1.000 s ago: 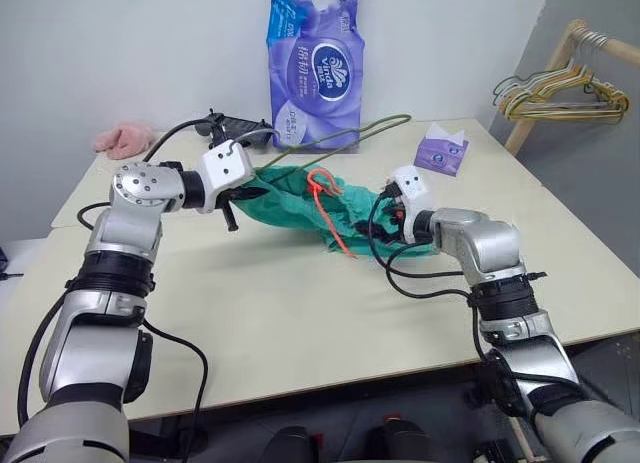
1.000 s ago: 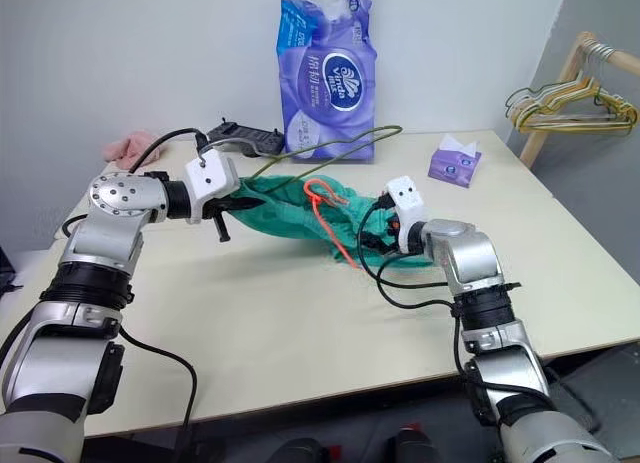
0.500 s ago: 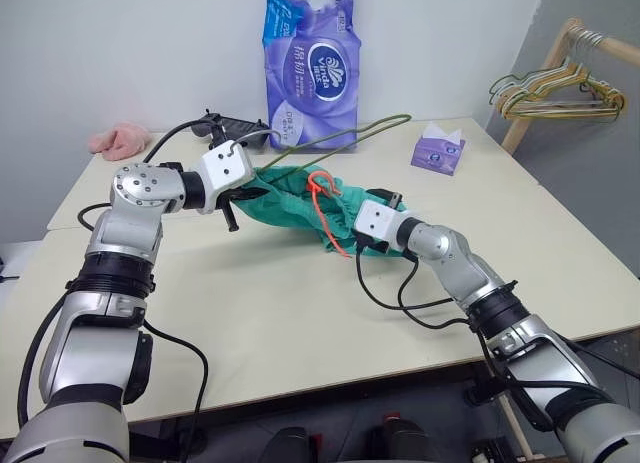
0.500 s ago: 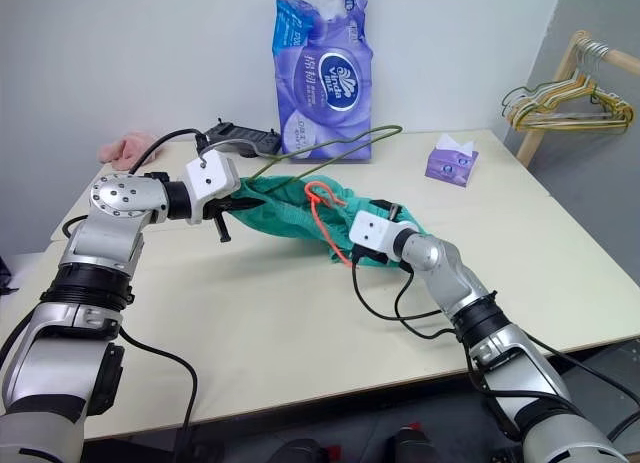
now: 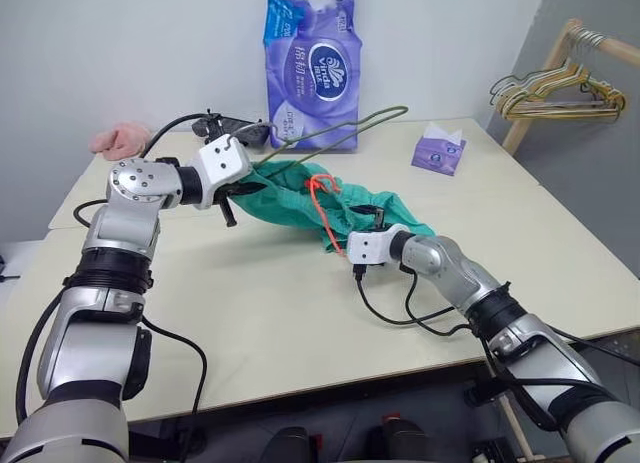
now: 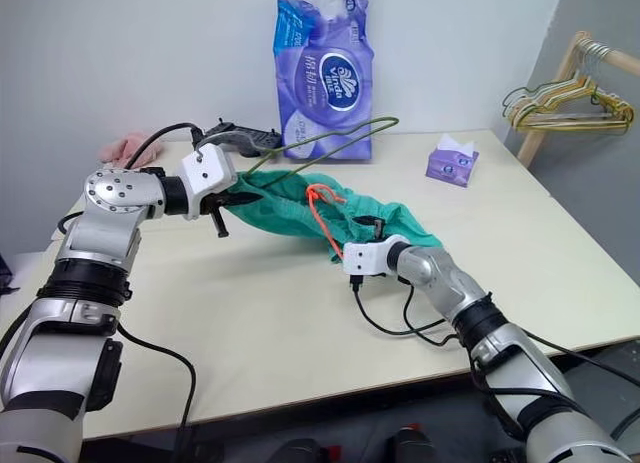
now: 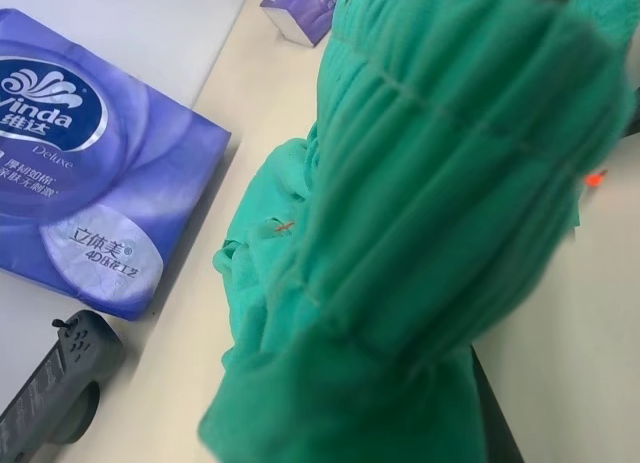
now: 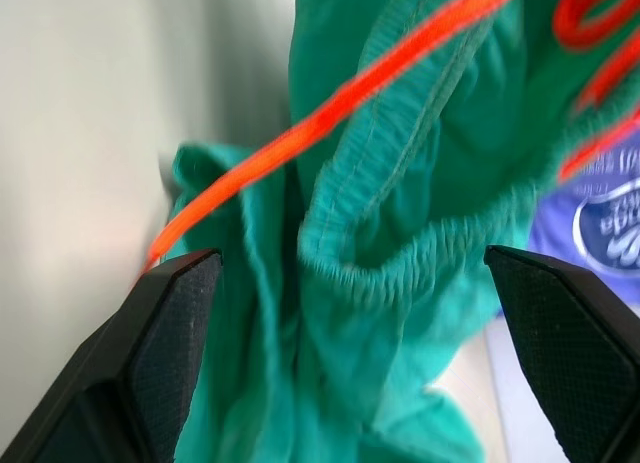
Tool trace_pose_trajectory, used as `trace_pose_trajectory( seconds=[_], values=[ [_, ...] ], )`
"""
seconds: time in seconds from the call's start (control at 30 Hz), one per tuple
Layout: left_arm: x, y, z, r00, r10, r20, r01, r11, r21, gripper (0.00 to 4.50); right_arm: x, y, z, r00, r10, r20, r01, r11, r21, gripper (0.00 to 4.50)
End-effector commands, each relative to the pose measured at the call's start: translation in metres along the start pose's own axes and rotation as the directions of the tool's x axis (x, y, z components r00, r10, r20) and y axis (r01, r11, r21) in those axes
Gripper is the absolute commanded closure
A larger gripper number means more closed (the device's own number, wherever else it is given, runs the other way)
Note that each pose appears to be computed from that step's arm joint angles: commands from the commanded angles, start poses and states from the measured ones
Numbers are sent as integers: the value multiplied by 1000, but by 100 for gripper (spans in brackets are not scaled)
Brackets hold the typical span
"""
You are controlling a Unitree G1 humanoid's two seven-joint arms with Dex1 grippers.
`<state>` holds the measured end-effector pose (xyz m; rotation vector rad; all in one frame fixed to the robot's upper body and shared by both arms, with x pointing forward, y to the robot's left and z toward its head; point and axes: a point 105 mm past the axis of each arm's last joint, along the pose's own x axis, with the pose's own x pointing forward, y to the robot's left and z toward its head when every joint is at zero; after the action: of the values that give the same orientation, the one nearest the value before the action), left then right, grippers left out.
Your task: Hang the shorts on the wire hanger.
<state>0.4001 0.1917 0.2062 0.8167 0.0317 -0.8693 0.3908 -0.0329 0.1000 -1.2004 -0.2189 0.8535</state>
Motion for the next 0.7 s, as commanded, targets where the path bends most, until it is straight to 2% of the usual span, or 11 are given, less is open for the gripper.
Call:
trace_pose_trajectory(
  seconds=[0.03,0.17,0.43,0.53,0.7],
  values=[
    [-6,14,16,998,51,46,-52,998,29,444,3,-23,9,996,-90,23,89,996,11,2],
    [-5,14,17,997,50,52,-52,998,30,444,11,-35,11,989,-147,10,147,988,50,2],
    [-8,15,16,997,58,47,-59,998,33,444,12,-41,10,984,-176,10,174,980,99,2],
    [-8,15,16,997,61,45,-62,998,31,444,12,-41,10,984,-176,13,174,980,100,57],
    [-8,16,17,997,63,47,-65,997,32,444,11,-42,9,984,-176,12,174,981,89,227]
  ],
)
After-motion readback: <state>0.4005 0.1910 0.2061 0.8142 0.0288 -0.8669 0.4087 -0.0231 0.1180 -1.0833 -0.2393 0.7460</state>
